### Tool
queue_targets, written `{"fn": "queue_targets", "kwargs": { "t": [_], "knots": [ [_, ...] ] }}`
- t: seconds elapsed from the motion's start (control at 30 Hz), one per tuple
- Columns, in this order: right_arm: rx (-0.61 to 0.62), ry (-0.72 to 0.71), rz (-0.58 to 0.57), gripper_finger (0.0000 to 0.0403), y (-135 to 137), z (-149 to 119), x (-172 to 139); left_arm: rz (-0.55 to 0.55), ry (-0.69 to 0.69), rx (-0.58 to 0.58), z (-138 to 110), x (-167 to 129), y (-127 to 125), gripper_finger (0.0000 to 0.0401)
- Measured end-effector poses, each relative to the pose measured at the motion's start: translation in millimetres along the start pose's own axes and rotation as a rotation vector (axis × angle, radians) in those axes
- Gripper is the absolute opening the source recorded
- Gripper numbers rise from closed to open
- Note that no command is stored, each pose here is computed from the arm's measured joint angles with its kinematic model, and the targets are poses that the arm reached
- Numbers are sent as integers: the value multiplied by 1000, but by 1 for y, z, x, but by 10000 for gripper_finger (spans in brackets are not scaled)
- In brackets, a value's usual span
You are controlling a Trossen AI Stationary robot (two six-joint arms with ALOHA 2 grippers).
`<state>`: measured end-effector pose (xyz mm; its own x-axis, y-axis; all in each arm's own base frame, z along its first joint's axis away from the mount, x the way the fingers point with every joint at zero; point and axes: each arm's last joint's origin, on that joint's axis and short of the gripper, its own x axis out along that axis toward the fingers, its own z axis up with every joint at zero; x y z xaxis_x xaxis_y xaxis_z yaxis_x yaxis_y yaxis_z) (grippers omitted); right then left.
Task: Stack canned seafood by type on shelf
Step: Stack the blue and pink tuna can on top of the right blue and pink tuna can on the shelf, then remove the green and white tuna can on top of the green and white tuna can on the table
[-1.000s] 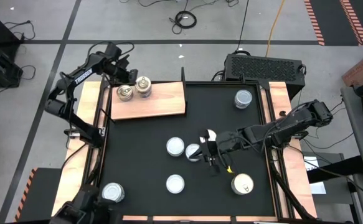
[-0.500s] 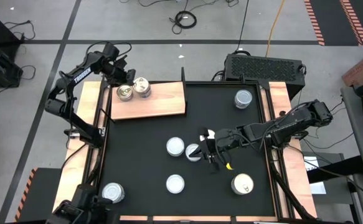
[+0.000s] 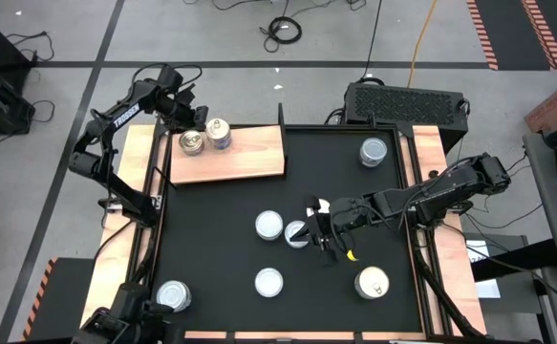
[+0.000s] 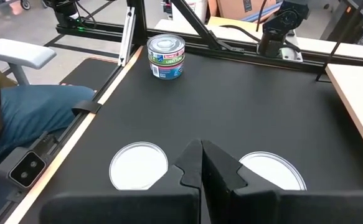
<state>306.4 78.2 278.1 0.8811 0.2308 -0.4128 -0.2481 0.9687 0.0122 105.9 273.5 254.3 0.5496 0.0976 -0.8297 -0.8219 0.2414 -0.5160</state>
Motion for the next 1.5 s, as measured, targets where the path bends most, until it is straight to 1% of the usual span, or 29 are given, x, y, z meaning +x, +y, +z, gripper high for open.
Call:
{"fn": "queue_targets", "kwargs": {
  "t": [0.13,0.27,0.37,0.53,0.67,0.77,0.9,1.07,1.17,1.23,1.3,1.43,1.5],
  "knots": [
    [0,0,0,0,0,0,0,37,-6,11,0,0,1,74],
    [0,0,0,0,0,0,0,43,-6,11,0,0,1,77],
    [0,0,0,0,0,0,0,44,12,16,0,-6,-3,78],
    [0,0,0,0,0,0,0,57,81,93,-1,-28,-21,77],
    [3,0,0,0,0,0,0,79,98,170,-15,-45,-41,77],
    [5,0,0,0,0,0,0,66,107,258,-33,-55,-59,77],
    [26,0,0,0,0,0,0,46,133,366,-62,-69,-83,77],
    [29,0,0,0,0,0,0,-11,124,515,-100,-88,-109,77],
    [29,-1,0,0,0,0,0,-54,124,587,-125,-98,-120,77],
    [30,-1,0,0,0,0,0,-82,138,617,-144,-101,-122,77],
    [30,-1,0,0,0,0,0,-101,172,618,-162,-99,-120,77],
    [30,-1,0,0,0,0,0,-110,269,588,-195,-88,-108,77],
    [30,-1,1,0,0,0,0,-112,321,605,-209,-79,-102,77]
  ]
}}
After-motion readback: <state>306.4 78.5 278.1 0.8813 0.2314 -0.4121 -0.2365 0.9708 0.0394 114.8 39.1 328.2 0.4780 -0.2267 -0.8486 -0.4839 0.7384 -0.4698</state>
